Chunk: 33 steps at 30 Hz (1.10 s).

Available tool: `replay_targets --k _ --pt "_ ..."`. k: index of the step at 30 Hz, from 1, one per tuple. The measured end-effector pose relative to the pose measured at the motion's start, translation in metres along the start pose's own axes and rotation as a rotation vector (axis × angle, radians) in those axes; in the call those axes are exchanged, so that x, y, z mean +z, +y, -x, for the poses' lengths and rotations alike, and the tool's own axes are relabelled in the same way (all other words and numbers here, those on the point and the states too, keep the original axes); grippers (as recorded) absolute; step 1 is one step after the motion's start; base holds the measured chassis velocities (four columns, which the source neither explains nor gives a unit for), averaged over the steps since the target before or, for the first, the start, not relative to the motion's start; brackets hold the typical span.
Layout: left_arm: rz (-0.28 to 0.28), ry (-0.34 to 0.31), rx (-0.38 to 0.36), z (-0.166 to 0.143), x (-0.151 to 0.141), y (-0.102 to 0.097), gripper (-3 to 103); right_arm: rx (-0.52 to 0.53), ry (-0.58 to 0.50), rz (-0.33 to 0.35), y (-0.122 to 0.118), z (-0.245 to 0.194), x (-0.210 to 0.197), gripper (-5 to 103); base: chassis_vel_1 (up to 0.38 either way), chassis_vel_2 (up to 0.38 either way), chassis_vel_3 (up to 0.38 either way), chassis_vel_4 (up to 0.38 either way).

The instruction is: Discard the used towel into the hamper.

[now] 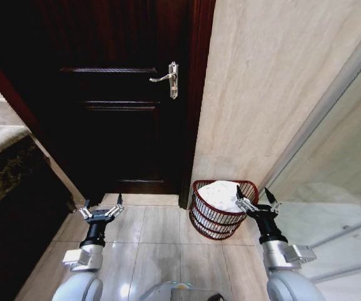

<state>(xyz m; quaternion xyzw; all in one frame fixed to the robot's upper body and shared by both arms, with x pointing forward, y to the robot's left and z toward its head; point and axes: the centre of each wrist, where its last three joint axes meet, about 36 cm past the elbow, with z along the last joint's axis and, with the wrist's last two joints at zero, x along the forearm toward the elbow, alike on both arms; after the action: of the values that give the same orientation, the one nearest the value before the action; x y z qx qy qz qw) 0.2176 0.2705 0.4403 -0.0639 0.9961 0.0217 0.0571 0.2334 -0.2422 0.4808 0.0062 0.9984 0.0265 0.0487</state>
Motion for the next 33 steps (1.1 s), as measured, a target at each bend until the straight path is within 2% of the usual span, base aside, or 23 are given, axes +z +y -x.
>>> replay_targets --k 33 --pt "0.001 -0.004 0.002 0.0007 -0.0011 -0.0015 100 0.006 -0.004 0.003 -0.0025 -0.0015 -0.0005 100 0.000 0.000 0.000 0.000"
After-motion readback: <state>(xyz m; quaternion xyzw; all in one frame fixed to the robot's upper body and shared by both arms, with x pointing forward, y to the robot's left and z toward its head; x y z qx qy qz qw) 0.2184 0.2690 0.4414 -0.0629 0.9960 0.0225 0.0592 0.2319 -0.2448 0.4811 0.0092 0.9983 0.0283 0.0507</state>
